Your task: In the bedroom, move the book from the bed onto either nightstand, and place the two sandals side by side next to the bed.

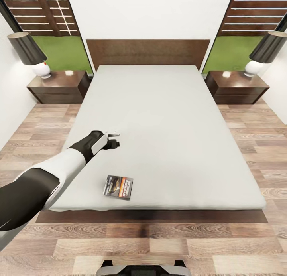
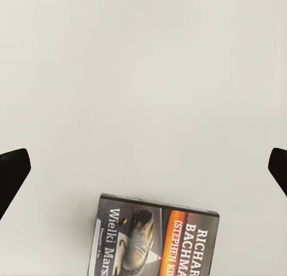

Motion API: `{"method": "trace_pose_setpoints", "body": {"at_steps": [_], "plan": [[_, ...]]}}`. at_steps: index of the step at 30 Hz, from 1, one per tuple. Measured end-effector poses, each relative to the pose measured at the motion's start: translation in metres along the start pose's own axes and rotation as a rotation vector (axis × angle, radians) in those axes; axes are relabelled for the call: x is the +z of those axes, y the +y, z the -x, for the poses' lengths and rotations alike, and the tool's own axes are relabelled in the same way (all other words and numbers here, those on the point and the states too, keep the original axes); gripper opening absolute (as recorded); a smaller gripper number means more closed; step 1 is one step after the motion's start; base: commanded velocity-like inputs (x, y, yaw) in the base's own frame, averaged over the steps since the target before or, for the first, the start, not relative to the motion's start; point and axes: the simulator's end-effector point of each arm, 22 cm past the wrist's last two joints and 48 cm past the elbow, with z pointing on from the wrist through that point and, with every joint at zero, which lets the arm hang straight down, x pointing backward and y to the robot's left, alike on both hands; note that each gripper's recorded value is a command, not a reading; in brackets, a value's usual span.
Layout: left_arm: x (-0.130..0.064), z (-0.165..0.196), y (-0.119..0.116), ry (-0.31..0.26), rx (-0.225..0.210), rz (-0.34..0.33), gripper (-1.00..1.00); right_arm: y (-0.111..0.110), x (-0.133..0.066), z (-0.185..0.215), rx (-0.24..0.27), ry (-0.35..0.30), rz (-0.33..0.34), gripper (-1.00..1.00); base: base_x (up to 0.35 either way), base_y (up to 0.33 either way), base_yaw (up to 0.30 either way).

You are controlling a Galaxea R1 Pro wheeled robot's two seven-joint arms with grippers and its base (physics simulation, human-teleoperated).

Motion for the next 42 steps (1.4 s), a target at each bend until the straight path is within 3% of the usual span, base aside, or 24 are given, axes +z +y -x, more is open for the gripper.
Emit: {"method": "trace_pose_setpoints", "body": {"at_steps": [42], "plan": [[0.044,-0.038,-0.001,0.047,-0.001,-0.008,1.0,0.006,0.005,-0.035,-0.016,0.079,0.008,1.0,0.0,0.0,0.0]]}}
